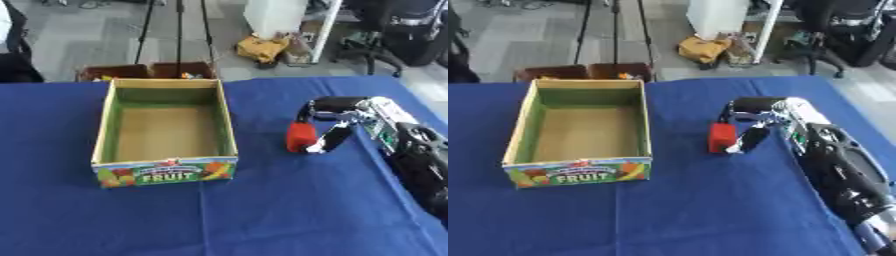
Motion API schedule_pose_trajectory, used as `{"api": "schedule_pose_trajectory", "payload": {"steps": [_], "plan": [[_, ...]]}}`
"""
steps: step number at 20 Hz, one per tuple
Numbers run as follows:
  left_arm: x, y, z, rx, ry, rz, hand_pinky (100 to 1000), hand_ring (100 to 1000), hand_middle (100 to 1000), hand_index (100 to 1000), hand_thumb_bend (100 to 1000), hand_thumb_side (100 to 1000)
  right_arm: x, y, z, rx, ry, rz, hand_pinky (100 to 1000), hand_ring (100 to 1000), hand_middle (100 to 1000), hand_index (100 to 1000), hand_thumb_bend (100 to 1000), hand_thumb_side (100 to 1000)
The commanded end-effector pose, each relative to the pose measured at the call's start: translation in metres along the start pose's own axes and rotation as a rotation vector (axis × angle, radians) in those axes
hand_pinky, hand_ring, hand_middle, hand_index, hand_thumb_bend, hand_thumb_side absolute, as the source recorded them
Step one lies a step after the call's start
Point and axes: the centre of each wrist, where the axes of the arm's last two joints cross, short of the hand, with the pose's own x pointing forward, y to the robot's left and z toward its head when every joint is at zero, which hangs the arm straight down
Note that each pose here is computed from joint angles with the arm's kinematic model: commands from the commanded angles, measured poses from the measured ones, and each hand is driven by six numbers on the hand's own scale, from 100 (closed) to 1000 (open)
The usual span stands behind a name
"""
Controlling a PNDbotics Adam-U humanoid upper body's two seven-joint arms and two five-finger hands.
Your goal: Pick up objects on the table and place them in the box.
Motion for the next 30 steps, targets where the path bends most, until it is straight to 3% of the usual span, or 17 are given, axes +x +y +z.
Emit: {"api": "schedule_pose_trajectory", "payload": {"steps": [1, 7, 20, 27, 28, 29, 30], "plan": [[0.004, 0.002, -0.006, -0.011, -0.022, -0.013, 751, 998, 983, 888, 100, 1000, -0.007, -0.016, 0.010, -0.042, 0.027, 0.027, 618, 847, 477, 641, 357, 557], [0.004, 0.003, -0.007, -0.010, -0.025, -0.011, 753, 998, 983, 888, 100, 1000, -0.008, -0.018, 0.012, -0.077, 0.033, 0.029, 588, 822, 441, 593, 302, 541], [0.005, 0.004, -0.007, -0.008, -0.025, -0.007, 754, 998, 983, 888, 100, 1000, -0.007, -0.036, 0.021, -0.197, 0.011, 0.037, 561, 800, 363, 499, 364, 559], [0.005, 0.005, -0.006, -0.007, -0.019, -0.010, 754, 997, 983, 888, 100, 1000, -0.002, -0.062, 0.032, -0.299, -0.045, 0.033, 549, 787, 320, 449, 455, 568], [0.005, 0.005, -0.006, -0.007, -0.018, -0.011, 754, 997, 983, 888, 100, 1000, 0.000, -0.068, 0.034, -0.320, -0.059, 0.034, 547, 784, 317, 445, 471, 579], [0.005, 0.005, -0.006, -0.006, -0.017, -0.011, 754, 997, 983, 888, 100, 1000, 0.002, -0.075, 0.036, -0.345, -0.076, 0.038, 544, 781, 313, 440, 462, 651], [0.005, 0.005, -0.006, -0.006, -0.017, -0.012, 755, 997, 982, 888, 100, 1000, 0.005, -0.082, 0.038, -0.368, -0.094, 0.040, 542, 779, 308, 435, 501, 590]]}}
